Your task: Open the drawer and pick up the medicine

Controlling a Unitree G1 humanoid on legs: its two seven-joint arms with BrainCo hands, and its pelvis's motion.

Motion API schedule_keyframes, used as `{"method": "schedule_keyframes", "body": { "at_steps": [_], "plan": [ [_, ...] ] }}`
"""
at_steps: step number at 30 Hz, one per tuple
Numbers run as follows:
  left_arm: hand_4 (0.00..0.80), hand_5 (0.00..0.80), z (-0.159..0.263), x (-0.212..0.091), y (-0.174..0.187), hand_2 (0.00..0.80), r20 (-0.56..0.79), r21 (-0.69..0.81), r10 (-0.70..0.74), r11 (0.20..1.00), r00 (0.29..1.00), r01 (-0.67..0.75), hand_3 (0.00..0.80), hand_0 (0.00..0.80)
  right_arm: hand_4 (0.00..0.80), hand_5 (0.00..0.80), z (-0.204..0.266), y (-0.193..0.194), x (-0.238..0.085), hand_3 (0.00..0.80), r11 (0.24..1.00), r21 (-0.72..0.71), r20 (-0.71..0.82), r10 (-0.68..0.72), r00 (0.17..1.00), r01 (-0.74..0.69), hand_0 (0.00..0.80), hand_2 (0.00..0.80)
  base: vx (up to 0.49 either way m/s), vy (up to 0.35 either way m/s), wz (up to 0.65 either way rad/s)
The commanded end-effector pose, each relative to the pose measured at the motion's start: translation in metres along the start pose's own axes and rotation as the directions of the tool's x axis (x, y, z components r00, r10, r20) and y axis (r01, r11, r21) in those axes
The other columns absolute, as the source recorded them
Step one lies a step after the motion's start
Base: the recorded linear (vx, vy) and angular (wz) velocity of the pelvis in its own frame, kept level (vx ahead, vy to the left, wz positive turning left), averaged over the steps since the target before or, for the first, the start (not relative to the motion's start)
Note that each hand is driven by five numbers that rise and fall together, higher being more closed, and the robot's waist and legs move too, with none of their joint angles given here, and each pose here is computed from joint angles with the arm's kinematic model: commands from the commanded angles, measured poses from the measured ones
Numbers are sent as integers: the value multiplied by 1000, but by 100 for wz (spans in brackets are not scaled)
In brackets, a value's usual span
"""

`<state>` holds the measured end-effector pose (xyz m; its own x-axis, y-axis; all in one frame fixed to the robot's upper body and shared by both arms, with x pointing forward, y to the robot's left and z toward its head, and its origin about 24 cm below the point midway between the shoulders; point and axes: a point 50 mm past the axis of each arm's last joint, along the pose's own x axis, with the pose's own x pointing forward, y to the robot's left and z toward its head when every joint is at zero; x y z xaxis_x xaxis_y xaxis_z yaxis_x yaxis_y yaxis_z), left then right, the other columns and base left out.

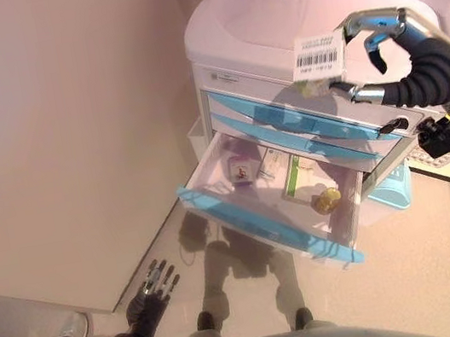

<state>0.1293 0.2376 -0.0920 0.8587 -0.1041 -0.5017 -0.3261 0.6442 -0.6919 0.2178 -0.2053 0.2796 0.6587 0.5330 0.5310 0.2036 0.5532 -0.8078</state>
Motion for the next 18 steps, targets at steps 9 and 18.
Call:
{"method": "schedule_keyframes", "body": {
  "at_steps": [9, 18],
  "plan": [
    [0, 0, 16, 3, -8, 0, -18, 86, -60, 994, 998, 61, 0, 0, 800, 800, -32, -38, 27, 800, 977, -188, -160, -129, 979, 98, 800, 800, 9, -4, 1],
    [0, 0, 24, -3, -6, 0, -38, 104, -53, 993, 998, 57, 0, 0, 800, 800, -83, -54, 26, 800, 964, -259, -382, -162, 910, 63, 800, 800, 8, -7, 3]
  ]
}}
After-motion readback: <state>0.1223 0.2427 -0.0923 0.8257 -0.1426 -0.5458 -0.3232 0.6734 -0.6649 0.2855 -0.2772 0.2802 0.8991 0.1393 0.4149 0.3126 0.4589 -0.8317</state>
